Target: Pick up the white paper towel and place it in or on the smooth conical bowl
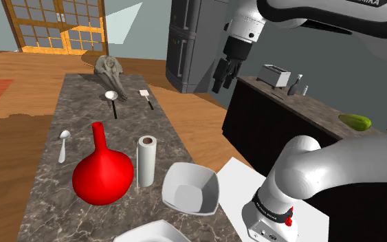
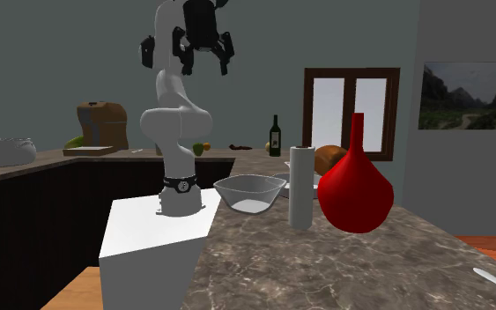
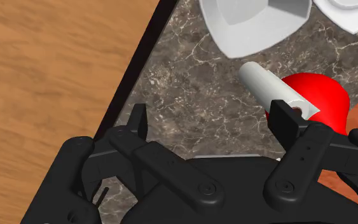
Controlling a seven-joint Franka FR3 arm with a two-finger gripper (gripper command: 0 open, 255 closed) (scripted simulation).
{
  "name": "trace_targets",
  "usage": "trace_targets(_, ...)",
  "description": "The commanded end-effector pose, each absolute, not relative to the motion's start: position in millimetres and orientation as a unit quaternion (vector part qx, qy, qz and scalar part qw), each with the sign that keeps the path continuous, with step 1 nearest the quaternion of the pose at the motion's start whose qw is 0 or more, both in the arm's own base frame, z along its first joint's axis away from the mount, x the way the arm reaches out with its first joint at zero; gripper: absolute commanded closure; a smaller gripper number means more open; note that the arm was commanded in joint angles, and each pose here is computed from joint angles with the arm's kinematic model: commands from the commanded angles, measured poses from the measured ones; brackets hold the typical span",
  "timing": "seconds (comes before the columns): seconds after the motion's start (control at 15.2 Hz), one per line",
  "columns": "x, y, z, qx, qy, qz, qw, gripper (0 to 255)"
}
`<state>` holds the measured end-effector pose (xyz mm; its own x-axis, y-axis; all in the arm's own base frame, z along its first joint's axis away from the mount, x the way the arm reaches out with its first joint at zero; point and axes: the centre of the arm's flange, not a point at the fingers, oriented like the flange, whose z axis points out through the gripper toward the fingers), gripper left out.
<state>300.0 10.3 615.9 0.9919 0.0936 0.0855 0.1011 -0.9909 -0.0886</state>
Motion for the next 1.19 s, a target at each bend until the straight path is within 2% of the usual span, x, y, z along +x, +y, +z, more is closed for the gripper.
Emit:
trace_targets(0.0, 300, 10, 616, -0.997, -0.049, -0.041, 0.046, 0)
trace_targets(1.12, 394, 179, 486, -0.969, -0.248, -0.007, 0.021, 0)
